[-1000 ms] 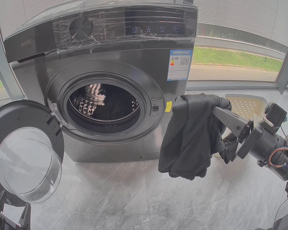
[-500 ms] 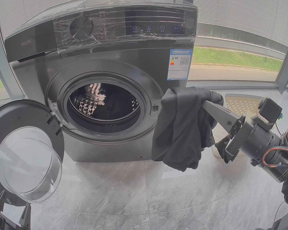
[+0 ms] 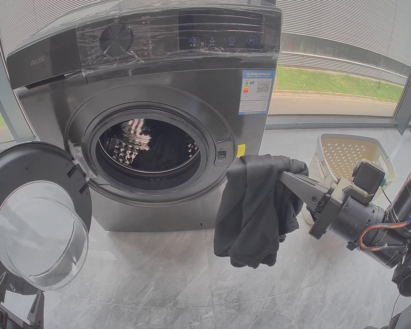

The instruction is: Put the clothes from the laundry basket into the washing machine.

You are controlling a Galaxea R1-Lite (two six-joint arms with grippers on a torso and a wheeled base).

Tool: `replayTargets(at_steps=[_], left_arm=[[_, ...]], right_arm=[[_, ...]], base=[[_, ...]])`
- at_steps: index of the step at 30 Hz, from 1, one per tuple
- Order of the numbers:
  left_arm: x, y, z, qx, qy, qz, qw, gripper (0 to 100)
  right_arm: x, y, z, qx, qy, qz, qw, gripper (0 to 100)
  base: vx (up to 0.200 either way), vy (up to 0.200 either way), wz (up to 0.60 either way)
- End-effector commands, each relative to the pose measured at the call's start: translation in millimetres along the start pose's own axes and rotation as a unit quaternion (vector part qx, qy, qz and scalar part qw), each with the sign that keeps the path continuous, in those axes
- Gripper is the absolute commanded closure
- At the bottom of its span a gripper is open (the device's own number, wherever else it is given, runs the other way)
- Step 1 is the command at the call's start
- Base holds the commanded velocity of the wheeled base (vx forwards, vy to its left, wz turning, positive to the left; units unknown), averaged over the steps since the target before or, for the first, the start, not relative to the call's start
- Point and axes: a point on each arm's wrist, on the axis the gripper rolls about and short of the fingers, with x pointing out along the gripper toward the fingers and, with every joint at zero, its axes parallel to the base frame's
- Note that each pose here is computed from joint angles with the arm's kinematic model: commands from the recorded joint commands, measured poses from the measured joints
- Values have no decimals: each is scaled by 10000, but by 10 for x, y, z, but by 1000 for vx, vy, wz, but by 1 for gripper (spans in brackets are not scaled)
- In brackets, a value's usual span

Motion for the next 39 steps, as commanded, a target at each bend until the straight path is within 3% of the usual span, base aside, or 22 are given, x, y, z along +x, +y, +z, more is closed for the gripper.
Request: replayTargets(at_steps=[1,5,15,20,21,22,32,39], left_arm=[[0,0,-53,2,3,-4,10000,0],[0,0,-53,10,3,-4,10000,0],[0,0,-53,17,3,-4,10000,0],[0,0,-53,17,3,-4,10000,0],[0,0,-54,17,11,-4,10000,0],[0,0,-53,17,3,-4,10000,0],[0,0,-54,17,11,11,10000,0],[0,0,-53,17,3,11,10000,0]], right_arm=[[10,-95,-22,-20,90,-35,10000,100],[21,-199,97,-97,-43,109,9999,100],[10,-165,55,-64,83,179,9998,100],[7,-166,45,186,136,201,9995,100],[-11,-173,21,377,184,165,9990,100],[-25,-181,-3,390,221,134,9989,100],[-21,-272,19,202,113,-141,9996,100],[-29,-244,-17,227,195,-90,9995,100]], base=[[0,0,0],[0,0,0],[0,0,0],[0,0,0],[0,0,0],[0,0,0],[0,0,120],[0,0,343]])
